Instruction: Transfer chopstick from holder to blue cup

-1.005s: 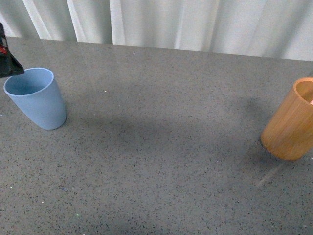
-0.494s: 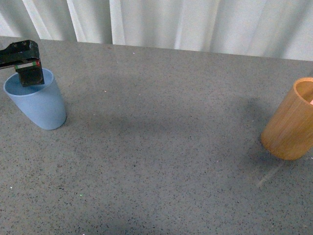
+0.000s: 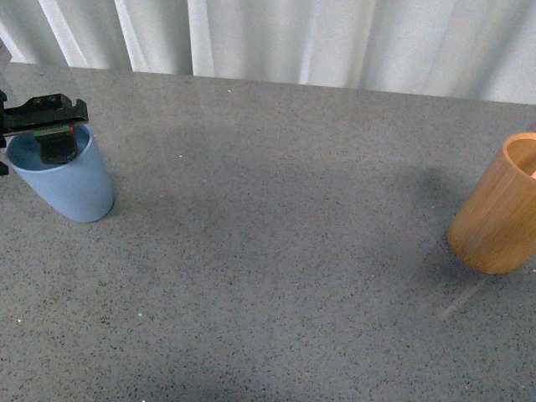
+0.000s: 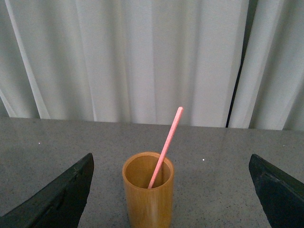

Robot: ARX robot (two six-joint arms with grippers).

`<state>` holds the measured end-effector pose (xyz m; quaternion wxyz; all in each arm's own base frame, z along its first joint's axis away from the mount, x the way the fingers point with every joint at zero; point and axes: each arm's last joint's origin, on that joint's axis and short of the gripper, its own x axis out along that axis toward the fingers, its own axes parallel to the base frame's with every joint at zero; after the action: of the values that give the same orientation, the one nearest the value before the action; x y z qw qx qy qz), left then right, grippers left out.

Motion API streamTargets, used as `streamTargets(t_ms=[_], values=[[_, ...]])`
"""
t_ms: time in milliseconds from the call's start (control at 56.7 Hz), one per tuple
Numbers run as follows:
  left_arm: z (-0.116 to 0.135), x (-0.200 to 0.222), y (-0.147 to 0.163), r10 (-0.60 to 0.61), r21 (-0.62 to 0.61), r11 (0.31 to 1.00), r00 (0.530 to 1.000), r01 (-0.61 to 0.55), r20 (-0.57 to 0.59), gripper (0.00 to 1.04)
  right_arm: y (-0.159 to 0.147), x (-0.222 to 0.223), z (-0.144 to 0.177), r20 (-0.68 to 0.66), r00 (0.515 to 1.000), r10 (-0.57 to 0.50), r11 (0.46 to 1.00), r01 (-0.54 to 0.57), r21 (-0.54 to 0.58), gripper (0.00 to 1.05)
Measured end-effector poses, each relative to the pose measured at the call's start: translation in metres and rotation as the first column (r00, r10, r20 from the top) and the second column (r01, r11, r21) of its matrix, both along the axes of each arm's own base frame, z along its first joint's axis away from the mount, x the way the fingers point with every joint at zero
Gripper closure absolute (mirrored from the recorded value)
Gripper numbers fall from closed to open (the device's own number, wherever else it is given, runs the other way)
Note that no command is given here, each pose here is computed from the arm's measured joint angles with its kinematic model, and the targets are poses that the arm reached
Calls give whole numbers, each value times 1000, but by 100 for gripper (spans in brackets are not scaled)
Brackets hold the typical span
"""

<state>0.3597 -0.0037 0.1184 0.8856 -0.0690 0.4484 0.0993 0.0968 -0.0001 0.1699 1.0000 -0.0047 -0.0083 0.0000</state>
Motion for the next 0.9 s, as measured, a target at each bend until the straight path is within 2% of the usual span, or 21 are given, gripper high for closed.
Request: streamTargets(t_ms=[88,247,406,617,741,900], values=[[1,1,-1,-3,1,1000,1000,3,-7,45,0,0,0,0,1000,0,1000,0,0,10],[2,2,-11,-45,-15,999,998,44,-44,81,0,0,0,0,1000,0,1000,0,0,10],[1,1,-17,-67,-1,998,995,67,-68,102,0,0,0,0,1000,0,1000,0,0,10],[11,-7,-40,-140,-2,990,985,141,-98,101,0,0,0,0,1000,0,1000,0,0,10],[29,-15,-68,-224,-10,975,970,224,-90,101,0,0,0,0,1000,0,1000,0,0,10],[50,-22,-118,-353,-21,936,933,352,-74,101,0,0,0,0,1000,0,1000,0,0,10]])
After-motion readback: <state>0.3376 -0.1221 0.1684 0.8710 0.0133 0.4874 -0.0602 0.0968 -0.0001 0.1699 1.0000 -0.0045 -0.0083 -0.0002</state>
